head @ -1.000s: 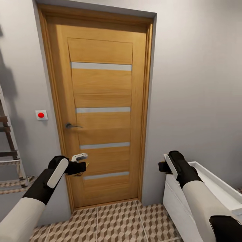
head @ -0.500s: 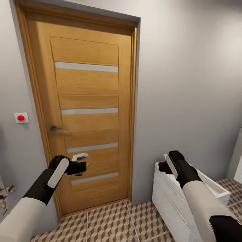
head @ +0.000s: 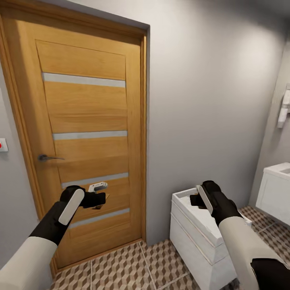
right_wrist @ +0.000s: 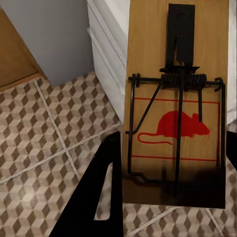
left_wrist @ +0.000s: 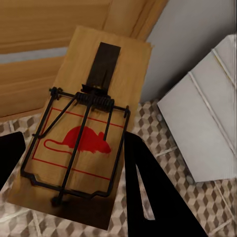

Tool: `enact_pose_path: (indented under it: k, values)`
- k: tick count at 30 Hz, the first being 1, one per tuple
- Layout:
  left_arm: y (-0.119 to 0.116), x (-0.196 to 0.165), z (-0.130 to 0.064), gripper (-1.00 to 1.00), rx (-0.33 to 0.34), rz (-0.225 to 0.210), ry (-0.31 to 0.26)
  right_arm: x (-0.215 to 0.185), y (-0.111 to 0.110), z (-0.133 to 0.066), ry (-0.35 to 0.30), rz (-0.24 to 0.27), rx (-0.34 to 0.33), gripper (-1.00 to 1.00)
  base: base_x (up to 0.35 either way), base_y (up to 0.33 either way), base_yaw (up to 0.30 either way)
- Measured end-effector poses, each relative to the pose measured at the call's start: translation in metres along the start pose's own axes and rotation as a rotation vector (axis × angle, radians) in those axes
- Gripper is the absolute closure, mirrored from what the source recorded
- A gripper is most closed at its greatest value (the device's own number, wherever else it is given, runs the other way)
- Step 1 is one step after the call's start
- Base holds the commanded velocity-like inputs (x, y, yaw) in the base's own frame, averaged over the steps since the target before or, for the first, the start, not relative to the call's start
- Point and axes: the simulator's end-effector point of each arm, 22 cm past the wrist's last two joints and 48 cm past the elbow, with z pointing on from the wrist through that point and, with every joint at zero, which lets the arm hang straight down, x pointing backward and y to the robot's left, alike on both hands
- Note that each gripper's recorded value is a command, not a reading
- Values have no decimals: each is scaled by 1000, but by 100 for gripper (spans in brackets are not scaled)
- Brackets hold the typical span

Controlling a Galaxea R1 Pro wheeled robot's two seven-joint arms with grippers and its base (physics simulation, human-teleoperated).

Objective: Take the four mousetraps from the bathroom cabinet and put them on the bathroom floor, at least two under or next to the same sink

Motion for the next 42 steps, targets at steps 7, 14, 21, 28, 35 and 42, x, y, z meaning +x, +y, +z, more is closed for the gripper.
enact_pose_path:
  k: [7,14,21,28,35,42]
  values:
    - [-2,-1,-2,100,3,1,-4,-1,0,-2,-4,0,1,100,0,0,-237]
    - [-4,-2,-4,100,6,2,-8,-2,0,-4,-8,2,-2,100,0,0,-240]
    - [-4,-3,-5,100,7,3,-10,-3,0,-5,-10,2,-4,100,0,0,-266]
    - [-4,-4,-5,100,7,3,-11,-3,0,-5,-10,2,-4,100,0,0,-293]
    - [-7,-3,-5,100,12,3,-11,-3,0,-5,-10,1,-4,100,0,0,-297]
    - [-10,-2,-4,100,16,4,-10,-3,-1,-5,-10,3,-3,100,0,0,-297]
